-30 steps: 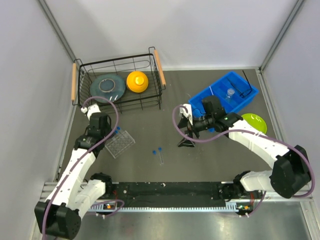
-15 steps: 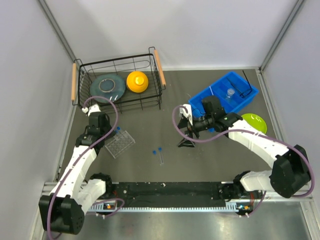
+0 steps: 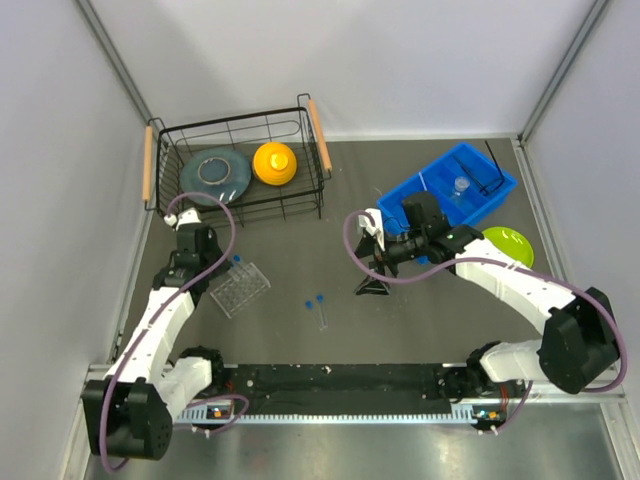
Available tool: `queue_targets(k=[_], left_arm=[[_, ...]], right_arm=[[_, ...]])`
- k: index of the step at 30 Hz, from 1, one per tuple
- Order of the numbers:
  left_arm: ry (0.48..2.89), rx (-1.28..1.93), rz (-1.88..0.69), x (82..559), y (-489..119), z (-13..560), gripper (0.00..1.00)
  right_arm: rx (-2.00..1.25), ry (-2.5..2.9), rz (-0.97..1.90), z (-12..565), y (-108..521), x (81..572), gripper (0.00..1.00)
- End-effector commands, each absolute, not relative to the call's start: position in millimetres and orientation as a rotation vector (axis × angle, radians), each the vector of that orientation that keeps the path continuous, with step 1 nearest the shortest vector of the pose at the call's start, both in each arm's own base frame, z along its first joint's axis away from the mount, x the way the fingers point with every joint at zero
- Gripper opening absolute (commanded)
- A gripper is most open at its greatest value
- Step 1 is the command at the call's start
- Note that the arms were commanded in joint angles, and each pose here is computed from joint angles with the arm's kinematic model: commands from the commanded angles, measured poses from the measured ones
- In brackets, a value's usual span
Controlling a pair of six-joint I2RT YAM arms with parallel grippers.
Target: Organize the chemistry lab equipment
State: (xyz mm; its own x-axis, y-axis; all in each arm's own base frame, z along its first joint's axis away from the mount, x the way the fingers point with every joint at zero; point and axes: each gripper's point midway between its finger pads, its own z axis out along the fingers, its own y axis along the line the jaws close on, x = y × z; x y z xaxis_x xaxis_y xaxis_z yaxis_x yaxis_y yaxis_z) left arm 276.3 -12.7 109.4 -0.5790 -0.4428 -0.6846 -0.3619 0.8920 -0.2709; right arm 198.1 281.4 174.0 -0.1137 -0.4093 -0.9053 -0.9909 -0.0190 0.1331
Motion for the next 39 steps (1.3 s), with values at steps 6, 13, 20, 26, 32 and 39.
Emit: queue_targets(k=[6, 13, 20, 26, 32, 39], left_arm=[[2.242, -0.564, -0.145, 281.9, -12.4, 111.0, 0.2], [2.23, -0.568, -0.158, 277.5, -13.1, 116.5, 0.35], [2.166, -0.566, -0.16, 271.7, -10.3, 149.4, 0.5], [2.026, -0.535, -0.163, 253.1, -4.4, 204.5, 0.81], [1.916, -0.528, -0.231, 217.4, -7.6, 231.3, 0.99], [1.865, -0.501, -0.464, 189.5, -37.9, 236.6, 0.99]], right_arm=[[-1.512, 1.541, 1.134, 175.9, 283.2, 196.6, 0.99], [-1.515, 1.545, 1.14, 174.1, 283.4, 196.9, 0.99], [-1.525, 1.541, 1.164, 174.2, 283.5, 192.4, 0.99], [-1.498, 1.666, 1.278, 171.5, 299.4, 181.1, 0.98], [-1.438, 2.044, 0.986, 132.4, 317.9, 170.5, 0.99], [-1.163, 2.352, 0.721, 108.7, 336.4, 181.6, 0.99]])
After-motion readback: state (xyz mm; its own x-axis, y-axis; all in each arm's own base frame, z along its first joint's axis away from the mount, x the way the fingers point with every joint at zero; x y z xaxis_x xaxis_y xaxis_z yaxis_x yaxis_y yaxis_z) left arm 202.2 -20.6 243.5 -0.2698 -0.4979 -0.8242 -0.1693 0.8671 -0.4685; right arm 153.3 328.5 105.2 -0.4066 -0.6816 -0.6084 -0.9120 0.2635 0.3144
